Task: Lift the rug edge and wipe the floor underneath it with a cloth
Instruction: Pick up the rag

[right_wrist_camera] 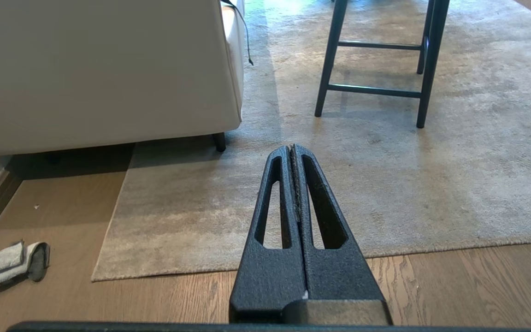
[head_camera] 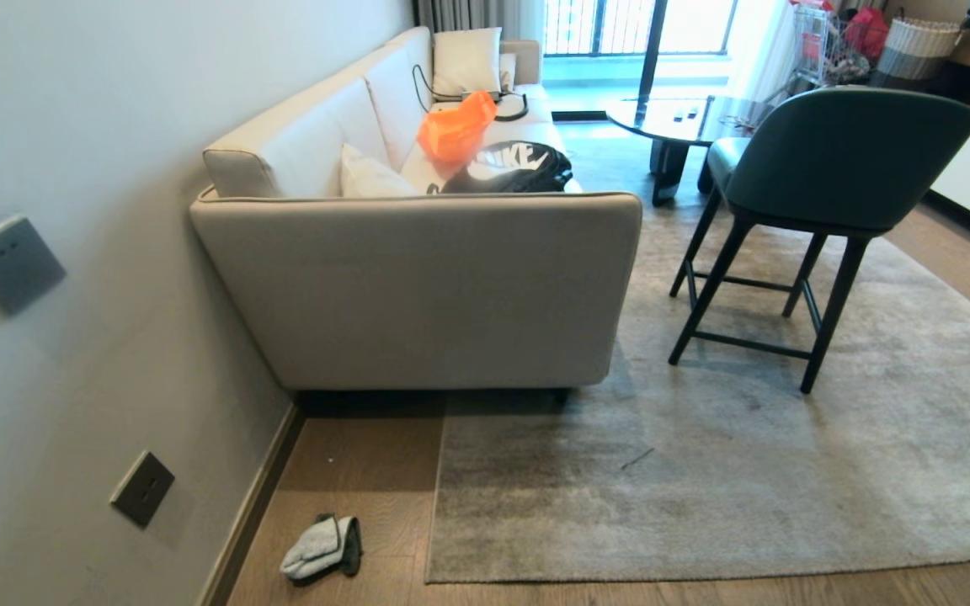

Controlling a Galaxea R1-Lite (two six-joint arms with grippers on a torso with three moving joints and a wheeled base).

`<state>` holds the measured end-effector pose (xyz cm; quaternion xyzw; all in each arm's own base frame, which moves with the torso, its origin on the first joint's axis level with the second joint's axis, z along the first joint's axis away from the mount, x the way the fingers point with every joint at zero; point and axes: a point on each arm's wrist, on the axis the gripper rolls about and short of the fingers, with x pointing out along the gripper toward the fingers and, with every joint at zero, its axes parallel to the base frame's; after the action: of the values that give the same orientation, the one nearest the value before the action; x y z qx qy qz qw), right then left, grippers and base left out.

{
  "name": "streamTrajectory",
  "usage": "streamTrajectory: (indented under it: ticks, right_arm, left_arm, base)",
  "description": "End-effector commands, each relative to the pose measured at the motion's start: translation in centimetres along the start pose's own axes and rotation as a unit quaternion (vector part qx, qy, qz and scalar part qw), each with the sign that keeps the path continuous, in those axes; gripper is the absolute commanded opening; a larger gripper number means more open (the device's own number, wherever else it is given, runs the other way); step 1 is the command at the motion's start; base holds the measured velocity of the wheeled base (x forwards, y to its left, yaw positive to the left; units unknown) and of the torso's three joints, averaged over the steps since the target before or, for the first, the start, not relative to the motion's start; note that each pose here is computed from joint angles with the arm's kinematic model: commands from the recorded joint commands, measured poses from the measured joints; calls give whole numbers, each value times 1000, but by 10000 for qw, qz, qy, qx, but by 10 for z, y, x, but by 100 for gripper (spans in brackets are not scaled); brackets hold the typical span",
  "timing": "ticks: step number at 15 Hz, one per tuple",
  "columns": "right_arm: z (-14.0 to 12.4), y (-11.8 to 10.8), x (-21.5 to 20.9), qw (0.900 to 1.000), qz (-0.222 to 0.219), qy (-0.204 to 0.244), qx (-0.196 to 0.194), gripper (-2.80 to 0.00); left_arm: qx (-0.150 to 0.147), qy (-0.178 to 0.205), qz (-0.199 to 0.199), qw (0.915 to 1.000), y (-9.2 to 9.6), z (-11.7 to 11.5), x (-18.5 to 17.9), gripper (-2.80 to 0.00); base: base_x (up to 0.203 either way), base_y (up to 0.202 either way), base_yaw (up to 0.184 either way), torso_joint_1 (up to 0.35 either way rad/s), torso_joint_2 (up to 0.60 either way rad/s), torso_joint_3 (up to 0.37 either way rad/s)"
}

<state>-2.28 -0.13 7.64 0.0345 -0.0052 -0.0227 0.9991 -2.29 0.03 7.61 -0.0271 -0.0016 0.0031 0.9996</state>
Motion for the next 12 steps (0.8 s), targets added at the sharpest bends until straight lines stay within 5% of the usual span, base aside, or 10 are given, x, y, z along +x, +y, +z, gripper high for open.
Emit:
streamTrajectory:
  ticks: [1, 12]
  right_arm:
    - [0, 0, 0, 10000, -1, -1, 2, -280]
    - [0, 0, 0, 10000, -1, -1, 2, -280]
  left_arm:
    - [-5, -1, 6, 10000, 0, 0, 0, -280]
    - [-5, -1, 4, 10000, 0, 0, 0, -280]
  base:
    - [0, 0, 0, 0, 0, 0]
    - [0, 0, 0, 0, 0, 0]
